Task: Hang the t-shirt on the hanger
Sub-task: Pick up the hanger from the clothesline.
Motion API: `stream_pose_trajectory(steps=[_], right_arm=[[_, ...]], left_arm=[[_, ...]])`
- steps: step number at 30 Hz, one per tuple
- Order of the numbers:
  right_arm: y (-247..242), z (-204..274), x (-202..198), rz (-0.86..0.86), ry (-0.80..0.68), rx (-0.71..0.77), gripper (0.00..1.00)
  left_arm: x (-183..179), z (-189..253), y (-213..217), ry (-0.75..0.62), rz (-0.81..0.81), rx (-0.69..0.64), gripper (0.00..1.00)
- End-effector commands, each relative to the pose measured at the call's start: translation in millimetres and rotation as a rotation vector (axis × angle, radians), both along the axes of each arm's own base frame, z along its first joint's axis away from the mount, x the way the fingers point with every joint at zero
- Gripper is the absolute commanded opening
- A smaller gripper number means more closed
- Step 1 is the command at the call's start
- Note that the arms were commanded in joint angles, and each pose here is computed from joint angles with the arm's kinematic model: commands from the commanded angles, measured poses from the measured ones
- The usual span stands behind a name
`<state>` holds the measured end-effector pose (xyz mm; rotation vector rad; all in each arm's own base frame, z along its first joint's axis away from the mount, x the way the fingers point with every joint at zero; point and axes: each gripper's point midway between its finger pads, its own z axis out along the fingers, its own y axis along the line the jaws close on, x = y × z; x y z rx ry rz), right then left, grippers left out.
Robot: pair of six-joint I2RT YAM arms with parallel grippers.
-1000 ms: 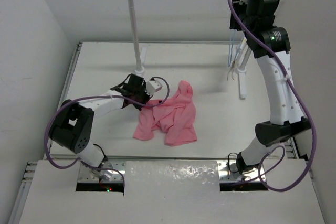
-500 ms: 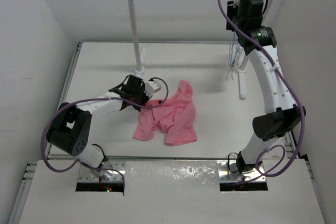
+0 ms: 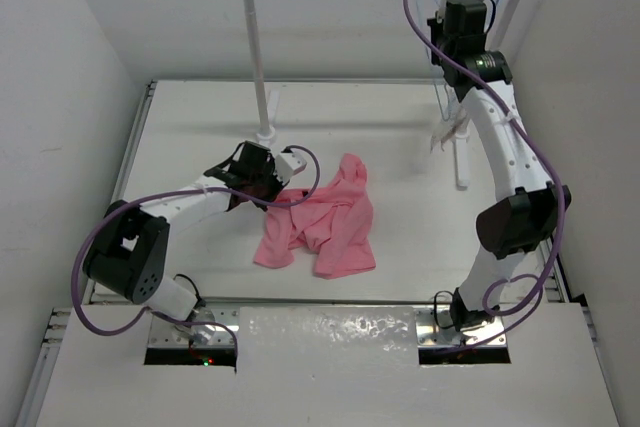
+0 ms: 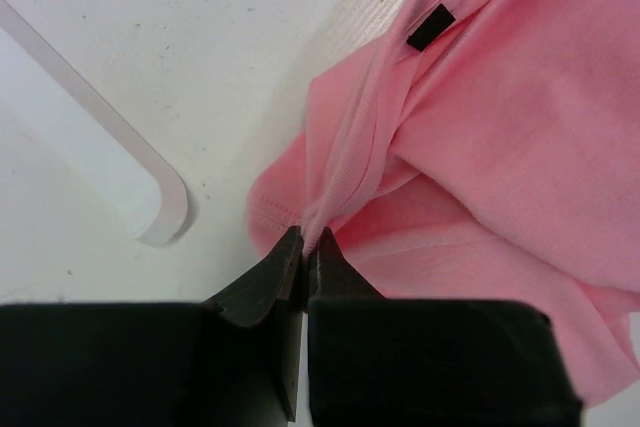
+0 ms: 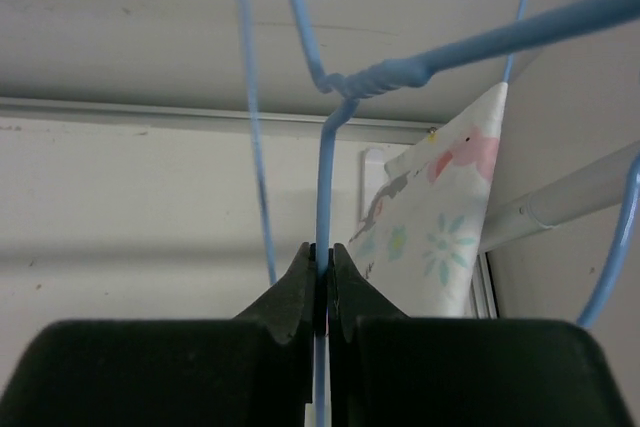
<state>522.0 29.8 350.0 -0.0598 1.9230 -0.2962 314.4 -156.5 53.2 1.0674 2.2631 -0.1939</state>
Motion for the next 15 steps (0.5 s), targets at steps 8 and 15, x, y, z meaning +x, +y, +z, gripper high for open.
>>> stream_pose_trajectory(steps=[8, 15], right_arm=[[3, 65, -42, 0.098, -0.188, -0.013, 0.00], [22, 100, -66, 0.211, -0.286, 0.049, 0.00]], left_arm=[[6, 15, -3, -0.052, 0.006, -0.036, 0.00], [9, 18, -2, -0.067, 0.014, -0.035, 0.00]])
